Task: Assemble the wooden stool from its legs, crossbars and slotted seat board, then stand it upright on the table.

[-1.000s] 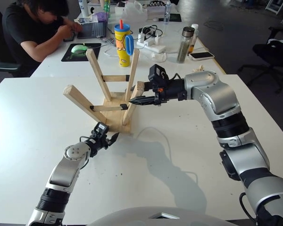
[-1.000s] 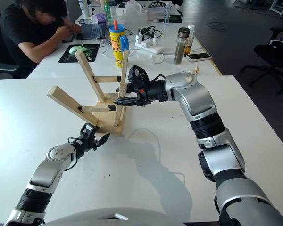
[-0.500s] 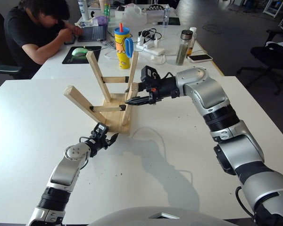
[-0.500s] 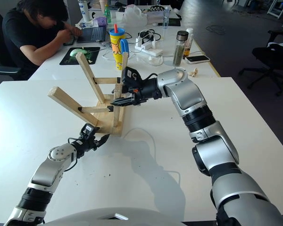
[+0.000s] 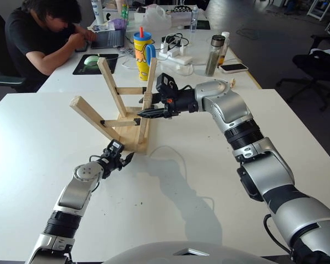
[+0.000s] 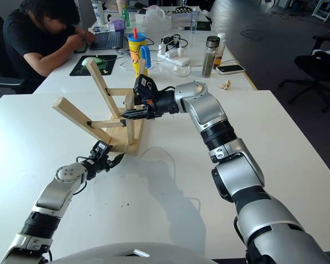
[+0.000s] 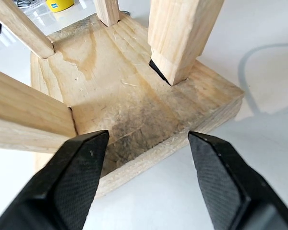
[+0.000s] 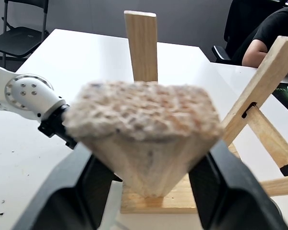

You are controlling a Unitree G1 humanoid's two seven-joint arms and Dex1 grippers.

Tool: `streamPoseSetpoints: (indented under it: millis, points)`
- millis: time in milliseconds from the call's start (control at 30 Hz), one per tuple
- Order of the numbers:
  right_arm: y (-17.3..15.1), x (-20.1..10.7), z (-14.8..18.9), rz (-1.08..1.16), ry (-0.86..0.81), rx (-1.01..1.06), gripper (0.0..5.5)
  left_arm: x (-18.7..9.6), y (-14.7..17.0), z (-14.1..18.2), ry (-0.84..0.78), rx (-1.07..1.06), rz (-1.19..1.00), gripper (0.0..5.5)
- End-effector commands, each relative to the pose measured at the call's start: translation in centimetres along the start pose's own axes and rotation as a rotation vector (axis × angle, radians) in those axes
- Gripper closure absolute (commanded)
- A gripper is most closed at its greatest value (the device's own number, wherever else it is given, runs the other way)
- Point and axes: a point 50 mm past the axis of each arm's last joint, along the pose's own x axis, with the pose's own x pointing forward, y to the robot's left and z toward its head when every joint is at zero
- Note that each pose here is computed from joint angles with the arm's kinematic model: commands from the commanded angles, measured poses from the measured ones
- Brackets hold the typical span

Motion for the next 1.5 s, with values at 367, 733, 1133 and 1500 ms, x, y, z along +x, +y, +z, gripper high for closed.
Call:
streamPoseSetpoints:
  millis: [367,733,1133,1500]
  points:
    - [0.8,2.0,-3.8,-0.027,0.176,0.15,3.45,-7.0,-2.1,6.7,-0.613,0.659,0.457,3.72]
    - [0.8,2.4,-3.9,-0.028,0.185,0.158,3.45,-4.5,3.0,13.5,-0.5,0.983,0.625,5.49]
    - [0.8,3.0,-3.9,-0.013,0.198,0.144,3.45,-0.8,1.8,9.8,-0.28,0.882,0.441,5.5]
    - [0.9,3.0,-4.0,-0.009,0.191,0.141,3.45,-7.1,4.6,18.1,-0.639,0.837,0.824,5.5]
